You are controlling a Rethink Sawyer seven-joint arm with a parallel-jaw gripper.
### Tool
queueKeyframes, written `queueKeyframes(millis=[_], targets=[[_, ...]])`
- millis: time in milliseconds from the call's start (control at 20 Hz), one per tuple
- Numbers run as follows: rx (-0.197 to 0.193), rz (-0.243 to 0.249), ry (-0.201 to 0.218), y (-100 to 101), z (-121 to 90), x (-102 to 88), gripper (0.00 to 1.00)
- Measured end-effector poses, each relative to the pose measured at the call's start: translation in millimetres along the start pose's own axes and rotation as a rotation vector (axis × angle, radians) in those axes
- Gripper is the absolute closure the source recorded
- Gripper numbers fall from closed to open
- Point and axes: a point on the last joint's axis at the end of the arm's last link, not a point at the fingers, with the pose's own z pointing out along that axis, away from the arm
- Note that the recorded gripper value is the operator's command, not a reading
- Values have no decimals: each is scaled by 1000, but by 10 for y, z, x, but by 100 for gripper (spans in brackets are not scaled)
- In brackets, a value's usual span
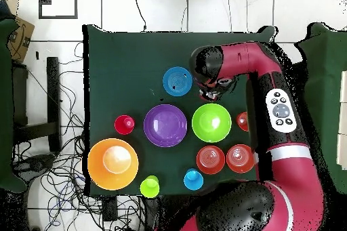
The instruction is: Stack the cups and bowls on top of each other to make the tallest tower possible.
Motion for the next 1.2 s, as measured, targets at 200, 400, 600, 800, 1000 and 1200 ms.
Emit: queueKeyframes(millis=[200, 400, 600, 800, 1000, 1200], targets=[[6, -1, 7, -7, -8, 17, 0], [9, -1, 15, -9, 5, 35, 0], [17, -5, 39, -9, 45, 72, 0], [21, -12, 77, 12, 137, 111, 0], [20, -20, 112, 45, 230, 134, 0], [24, -30, 145, 81, 276, 131, 0]])
